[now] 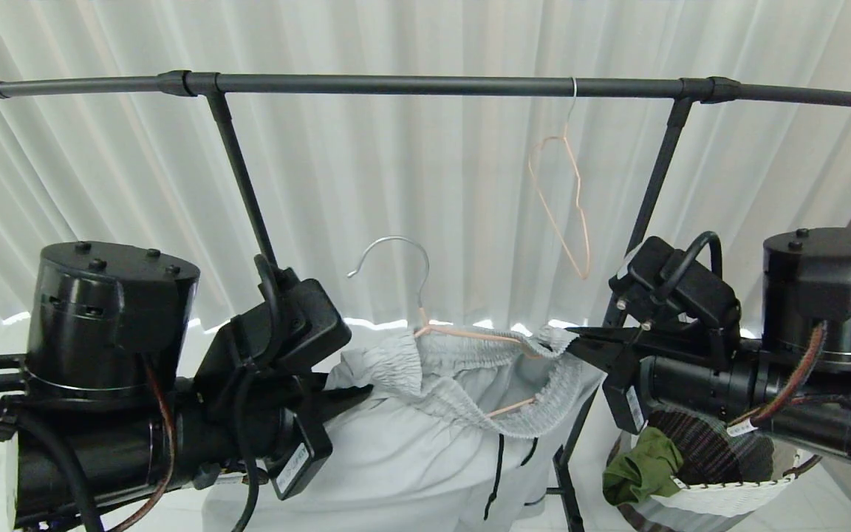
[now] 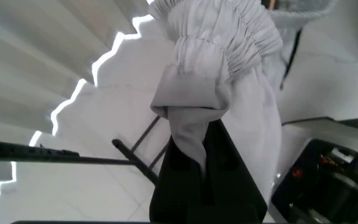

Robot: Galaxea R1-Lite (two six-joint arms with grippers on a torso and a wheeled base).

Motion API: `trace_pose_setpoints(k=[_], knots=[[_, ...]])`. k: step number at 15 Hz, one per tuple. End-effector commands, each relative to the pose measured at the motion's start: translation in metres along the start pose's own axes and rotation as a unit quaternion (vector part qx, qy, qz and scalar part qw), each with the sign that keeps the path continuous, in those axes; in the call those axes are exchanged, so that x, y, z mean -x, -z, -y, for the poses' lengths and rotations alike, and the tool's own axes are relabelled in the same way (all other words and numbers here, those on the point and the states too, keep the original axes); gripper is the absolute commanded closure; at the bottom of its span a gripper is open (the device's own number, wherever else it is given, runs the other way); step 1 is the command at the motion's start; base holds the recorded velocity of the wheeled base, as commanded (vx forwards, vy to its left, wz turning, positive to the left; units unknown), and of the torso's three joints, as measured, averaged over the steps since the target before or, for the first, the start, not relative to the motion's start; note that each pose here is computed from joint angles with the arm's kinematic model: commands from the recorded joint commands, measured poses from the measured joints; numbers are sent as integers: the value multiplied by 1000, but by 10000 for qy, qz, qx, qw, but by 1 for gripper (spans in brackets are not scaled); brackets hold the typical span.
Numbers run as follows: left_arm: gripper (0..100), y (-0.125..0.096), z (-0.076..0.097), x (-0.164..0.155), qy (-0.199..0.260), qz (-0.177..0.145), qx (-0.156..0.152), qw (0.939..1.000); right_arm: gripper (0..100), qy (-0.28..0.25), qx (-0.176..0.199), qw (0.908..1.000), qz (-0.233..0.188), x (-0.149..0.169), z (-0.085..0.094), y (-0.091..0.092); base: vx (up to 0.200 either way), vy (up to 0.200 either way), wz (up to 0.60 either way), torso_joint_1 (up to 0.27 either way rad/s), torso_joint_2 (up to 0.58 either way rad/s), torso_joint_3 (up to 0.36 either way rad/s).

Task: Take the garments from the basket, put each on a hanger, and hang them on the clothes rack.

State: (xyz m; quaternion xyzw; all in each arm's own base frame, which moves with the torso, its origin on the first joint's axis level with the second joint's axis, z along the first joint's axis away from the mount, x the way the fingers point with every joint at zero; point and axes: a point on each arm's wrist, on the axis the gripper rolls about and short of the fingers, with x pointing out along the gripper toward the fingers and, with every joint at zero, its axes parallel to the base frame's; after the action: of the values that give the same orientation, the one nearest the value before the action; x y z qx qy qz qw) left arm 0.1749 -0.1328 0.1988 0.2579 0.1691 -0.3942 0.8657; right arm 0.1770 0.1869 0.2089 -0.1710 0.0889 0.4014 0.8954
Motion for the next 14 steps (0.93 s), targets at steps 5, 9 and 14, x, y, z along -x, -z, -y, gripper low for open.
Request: trace_pose_setpoints(k=[5,9,14], knots=[[100,-14,-7,-1,-815,272,-29,9963,100,-94,328,9994,-11,41,-2,-11,0,0,0,0,0,0],[100,-21,-7,2,-842,634,-101,9944,0,-391,386,9985,-55,61,-10,-8,0,0,0,0,0,0],[100,-27,-1,11,-184,1256,-688,9895,0,-578,306,9979,6,63,-2,-5,0,0,0,0,0,0]])
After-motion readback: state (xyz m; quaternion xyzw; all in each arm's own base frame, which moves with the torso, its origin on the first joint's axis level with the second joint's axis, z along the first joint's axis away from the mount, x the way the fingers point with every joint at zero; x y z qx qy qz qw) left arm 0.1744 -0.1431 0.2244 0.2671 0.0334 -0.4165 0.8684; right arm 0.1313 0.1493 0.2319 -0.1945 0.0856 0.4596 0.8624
